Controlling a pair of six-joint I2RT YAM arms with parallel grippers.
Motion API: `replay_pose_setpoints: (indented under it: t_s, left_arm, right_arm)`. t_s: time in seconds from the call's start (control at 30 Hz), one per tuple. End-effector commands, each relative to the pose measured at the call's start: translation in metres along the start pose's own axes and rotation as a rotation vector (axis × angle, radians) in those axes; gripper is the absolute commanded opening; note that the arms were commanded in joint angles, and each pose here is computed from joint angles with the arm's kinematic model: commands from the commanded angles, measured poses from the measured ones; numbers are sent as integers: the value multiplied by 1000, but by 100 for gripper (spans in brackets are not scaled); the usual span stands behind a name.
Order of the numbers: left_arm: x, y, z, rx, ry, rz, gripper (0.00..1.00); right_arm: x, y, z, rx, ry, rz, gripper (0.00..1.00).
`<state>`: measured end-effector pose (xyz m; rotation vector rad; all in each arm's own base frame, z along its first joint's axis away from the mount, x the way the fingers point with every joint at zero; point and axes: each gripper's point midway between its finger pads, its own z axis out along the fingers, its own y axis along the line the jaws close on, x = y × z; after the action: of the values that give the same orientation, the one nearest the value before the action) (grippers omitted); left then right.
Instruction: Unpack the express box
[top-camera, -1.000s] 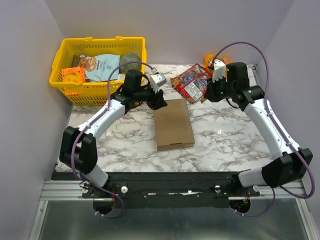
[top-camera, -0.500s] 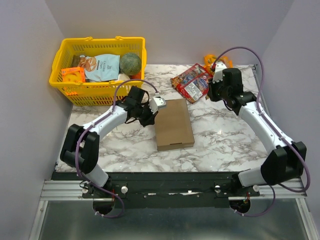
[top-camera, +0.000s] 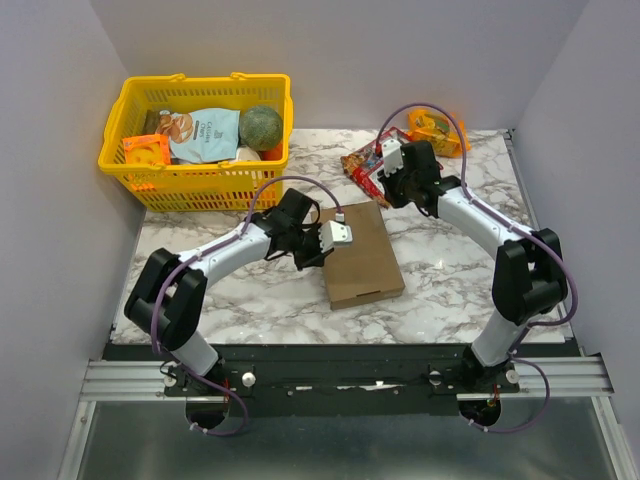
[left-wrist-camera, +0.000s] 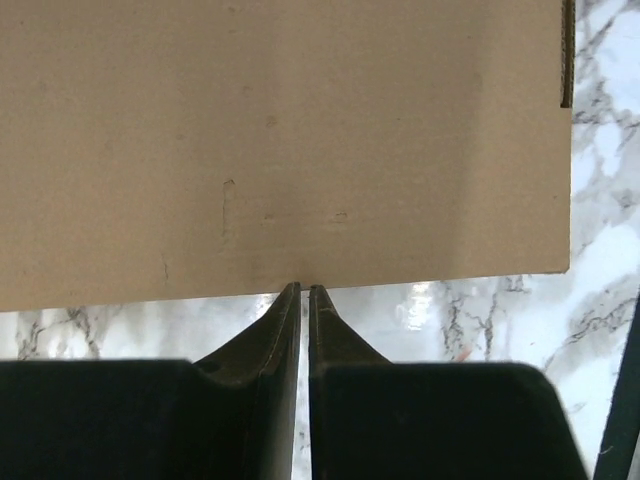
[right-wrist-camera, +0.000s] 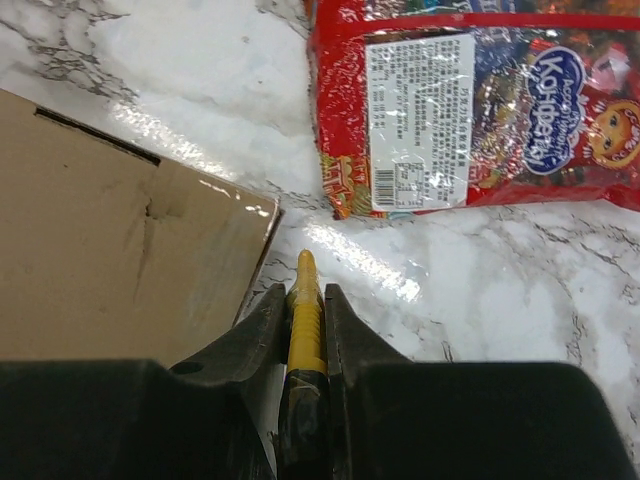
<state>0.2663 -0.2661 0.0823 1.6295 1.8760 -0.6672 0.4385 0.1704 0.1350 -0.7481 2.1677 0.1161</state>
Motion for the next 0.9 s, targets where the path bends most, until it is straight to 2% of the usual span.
replay_pose_setpoints:
  t_s: [0.0,0.13,0.23,0.4,0.5,0.53,0.6,0.67,0.7,0.8,0.87]
  left_arm:
    - [24,-42,1,115,41,-49,16]
    - [20,-42,-17,92,21,-65,22]
    - [3,-27,-45,44,-74,-104,31]
    - [-30,-3,-76,-66,-189,-90,41]
    - [-47,13,-76,-109,-240,-156,43]
    - [-54,20,-75,-127,-271,-160,44]
    - [-55,31,-67,-151,-281,-243,45]
    - [-63,47,-62,-186,-311,-285,46]
    - [-62,53,-54,-183,-310,-352,46]
    - [-71,61,-43,-161,-358,-419,44]
    - [-80,69,-40,-164,-401,-427,41]
  right_arm:
    - [-18,29,-5,-116,-58,-78,0]
    - [-8,61,-16,-220,-55,-116,1]
    - [-5,91,-30,-339,-58,-144,0]
    - [-11,109,-42,-391,-87,-152,0]
    - [-34,76,-42,-200,-125,-121,0]
    - [-40,51,-46,-59,-128,-101,0]
    - [-62,30,-56,37,-181,-88,0]
    - [-79,24,-69,58,-223,-67,0]
    - [-81,25,-71,57,-228,-51,0]
    - [-84,25,-76,57,-214,70,0]
    - [-85,35,-75,4,-213,67,0]
